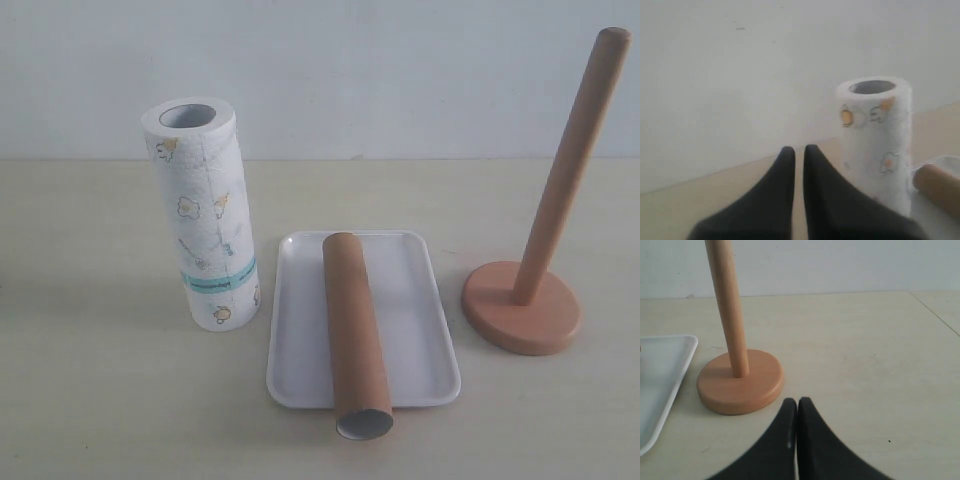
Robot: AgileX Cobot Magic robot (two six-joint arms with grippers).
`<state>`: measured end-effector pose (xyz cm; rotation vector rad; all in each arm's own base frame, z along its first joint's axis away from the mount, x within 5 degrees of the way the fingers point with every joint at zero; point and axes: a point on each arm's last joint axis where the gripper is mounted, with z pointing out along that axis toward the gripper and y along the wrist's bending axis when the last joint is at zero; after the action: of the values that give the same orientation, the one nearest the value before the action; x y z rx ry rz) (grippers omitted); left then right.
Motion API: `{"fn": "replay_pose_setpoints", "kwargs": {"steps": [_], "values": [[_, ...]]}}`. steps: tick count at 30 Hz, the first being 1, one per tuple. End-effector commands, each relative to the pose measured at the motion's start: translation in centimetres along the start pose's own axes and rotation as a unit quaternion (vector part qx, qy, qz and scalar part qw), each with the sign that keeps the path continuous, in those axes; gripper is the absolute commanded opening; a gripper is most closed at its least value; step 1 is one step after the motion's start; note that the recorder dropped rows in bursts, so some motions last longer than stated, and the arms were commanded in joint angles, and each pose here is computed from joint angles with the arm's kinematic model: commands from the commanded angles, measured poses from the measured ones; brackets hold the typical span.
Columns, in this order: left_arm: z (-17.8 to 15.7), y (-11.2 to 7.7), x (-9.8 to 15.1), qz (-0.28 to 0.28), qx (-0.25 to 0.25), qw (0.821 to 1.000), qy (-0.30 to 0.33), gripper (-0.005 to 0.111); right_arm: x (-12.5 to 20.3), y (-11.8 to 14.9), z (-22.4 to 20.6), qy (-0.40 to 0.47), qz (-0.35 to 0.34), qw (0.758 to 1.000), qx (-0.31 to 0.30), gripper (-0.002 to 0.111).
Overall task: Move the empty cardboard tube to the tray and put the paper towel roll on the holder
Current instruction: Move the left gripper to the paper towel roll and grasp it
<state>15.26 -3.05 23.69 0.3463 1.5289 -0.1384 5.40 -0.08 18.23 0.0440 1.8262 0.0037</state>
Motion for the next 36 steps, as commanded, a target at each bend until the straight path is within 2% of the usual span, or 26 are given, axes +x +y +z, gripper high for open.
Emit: {"fn": "replay_pose_setpoints", "kwargs": {"steps": [1, 3, 6, 9, 10, 13, 15, 16, 20, 23, 36], "values": [[1.9, -0.8, 0.5, -0.034, 0.069, 0.996, -0.047, 0.007, -0.1, 0.0, 0.0, -0.004, 0.002, 1.0, 0.002, 0.0], [2.5, -0.9, 1.4, -0.047, 0.076, 0.996, -0.03, 0.011, -0.1, 0.0, 0.0, -0.004, 0.002, 1.0, 0.002, 0.0], [3.4, -0.9, 3.0, -0.066, 0.083, 0.994, 0.003, 0.028, -0.1, 0.0, 0.0, -0.004, 0.002, 1.0, 0.002, 0.0], [4.0, -1.0, 4.2, -0.088, 0.09, 0.992, 0.02, 0.059, -0.1, 0.0, 0.0, -0.004, 0.006, 1.0, 0.002, 0.0], [4.3, -1.1, 4.5, -0.117, 0.094, 0.989, 0.018, 0.076, -0.1, 0.0, 0.0, -0.004, 0.006, 1.0, 0.002, 0.0], [4.8, -1.1, 4.8, -0.179, 0.105, 0.978, 0.008, 0.11, -0.1, 0.0, 0.0, -0.004, 0.007, 1.0, 0.001, 0.0], [5.1, -1.3, 5.0, -0.203, 0.119, 0.972, 0.011, 0.11, -0.1, 0.0, 0.0, -0.004, 0.007, 1.0, 0.001, 0.0], [5.3, -1.4, 5.1, -0.197, 0.127, 0.972, 0.014, 0.11, -0.1, 0.0, 0.0, -0.004, 0.007, 1.0, 0.001, 0.0], [6.5, -1.8, 4.9, -0.115, 0.172, 0.978, 0.005, 0.11, -0.1, 0.0, 0.0, -0.004, 0.007, 1.0, 0.001, 0.0], [7.8, -2.1, 4.5, -0.057, 0.213, 0.975, -0.008, 0.11, -0.1, 0.0, 0.0, -0.004, 0.007, 1.0, 0.001, 0.0], [13.2, -0.7, 6.5, -0.078, 0.209, 0.975, 0.02, 0.11, -0.1, 0.0, 0.0, -0.004, 0.007, 1.0, 0.001, 0.0]]}}
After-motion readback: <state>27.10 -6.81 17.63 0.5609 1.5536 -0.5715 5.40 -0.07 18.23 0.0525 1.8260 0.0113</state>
